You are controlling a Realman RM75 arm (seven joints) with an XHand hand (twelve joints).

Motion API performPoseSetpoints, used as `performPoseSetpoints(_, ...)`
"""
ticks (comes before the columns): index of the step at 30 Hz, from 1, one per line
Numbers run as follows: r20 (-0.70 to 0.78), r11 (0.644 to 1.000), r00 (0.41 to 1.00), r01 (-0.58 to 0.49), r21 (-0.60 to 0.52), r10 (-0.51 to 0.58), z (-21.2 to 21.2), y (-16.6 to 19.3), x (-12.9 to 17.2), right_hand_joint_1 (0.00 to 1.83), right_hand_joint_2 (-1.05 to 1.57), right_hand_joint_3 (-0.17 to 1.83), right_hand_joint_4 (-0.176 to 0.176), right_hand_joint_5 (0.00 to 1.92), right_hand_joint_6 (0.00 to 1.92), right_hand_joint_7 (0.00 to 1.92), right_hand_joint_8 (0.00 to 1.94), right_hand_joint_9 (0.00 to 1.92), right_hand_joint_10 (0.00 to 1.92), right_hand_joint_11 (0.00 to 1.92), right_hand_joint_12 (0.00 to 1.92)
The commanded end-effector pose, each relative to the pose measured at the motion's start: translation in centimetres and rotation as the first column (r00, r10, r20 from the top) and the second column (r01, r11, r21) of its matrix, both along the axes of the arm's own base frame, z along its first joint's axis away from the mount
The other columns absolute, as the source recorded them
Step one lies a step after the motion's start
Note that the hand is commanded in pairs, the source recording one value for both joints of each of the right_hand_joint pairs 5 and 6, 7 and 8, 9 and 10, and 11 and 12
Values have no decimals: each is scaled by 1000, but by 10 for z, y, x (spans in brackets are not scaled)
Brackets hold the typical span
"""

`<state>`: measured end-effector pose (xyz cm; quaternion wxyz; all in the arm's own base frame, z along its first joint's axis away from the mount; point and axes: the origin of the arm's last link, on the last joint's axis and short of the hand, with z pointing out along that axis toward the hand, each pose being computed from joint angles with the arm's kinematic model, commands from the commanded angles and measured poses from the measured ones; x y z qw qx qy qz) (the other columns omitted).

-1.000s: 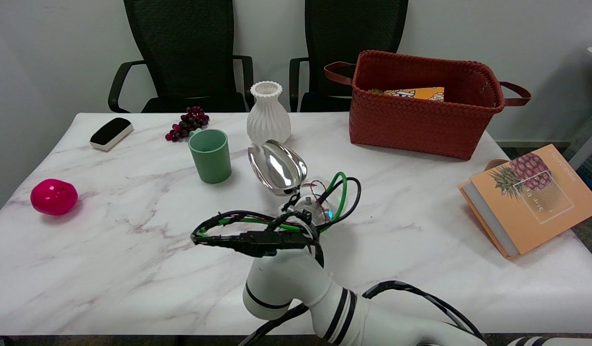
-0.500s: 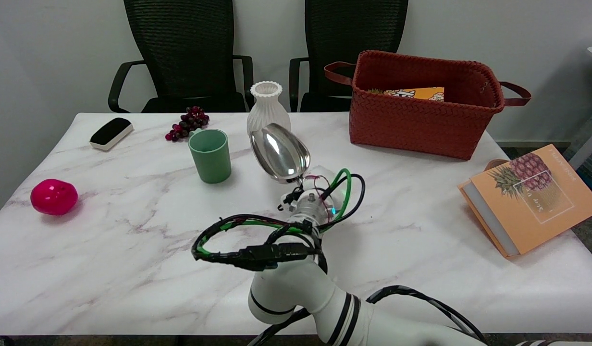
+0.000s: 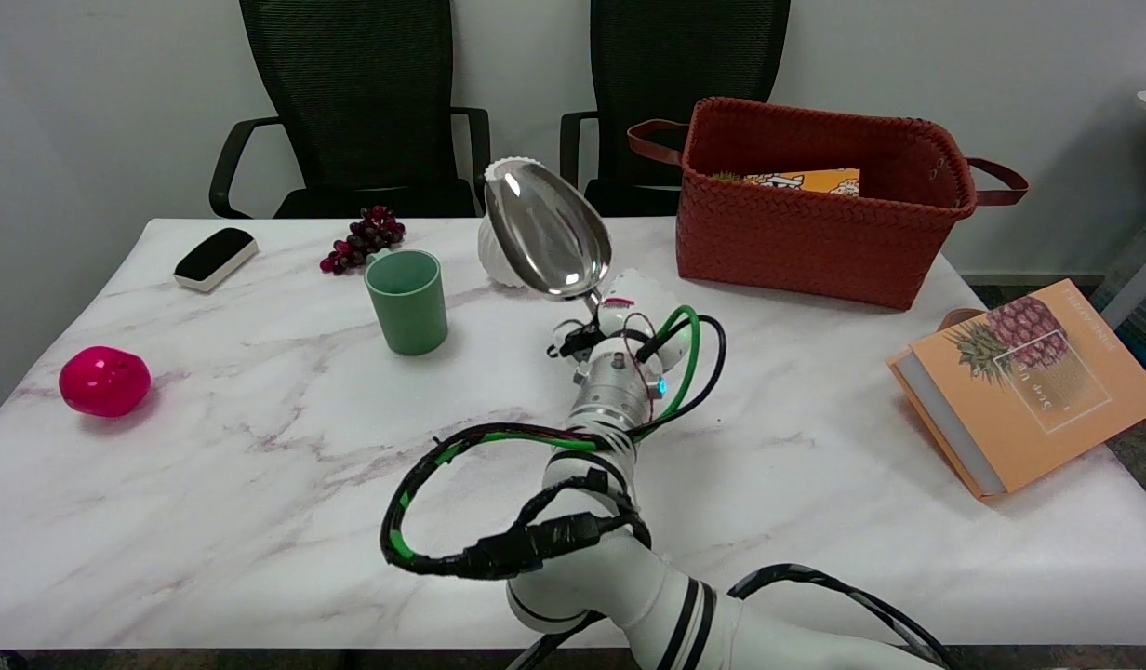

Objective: Pick up the stainless steel scoop.

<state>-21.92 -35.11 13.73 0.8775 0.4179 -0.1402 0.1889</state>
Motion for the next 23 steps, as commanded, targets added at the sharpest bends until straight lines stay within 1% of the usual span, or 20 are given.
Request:
performPoseSetpoints(1,-81,936,933,-346,73,351,27,-1,28,883,1090,437,0,1920,1920,1920,1920,1731,1731,1920,1920)
performPoseSetpoints(3,-77,914,912,-396,84,402,34,-2,33,883,1090,436,0,1920,1920,1920,1920,1731,1731,1920,1920)
performPoseSetpoints(5,-86,900,897,-425,97,433,40,-3,36,883,1091,435,0,1920,1920,1920,1920,1732,1732,1920,1920)
performPoseSetpoints(9,-68,855,854,-506,114,515,55,-7,44,883,1091,433,0,1920,1920,1920,1920,1732,1732,1920,1920)
performPoseSetpoints(14,11,767,775,-628,134,632,86,-16,54,879,1084,449,0,1920,1920,1920,1920,1736,1736,1920,1920)
performPoseSetpoints(23,82,670,691,-719,187,718,139,-32,74,860,1085,491,0,1920,1920,1920,1920,1763,1763,1920,1920)
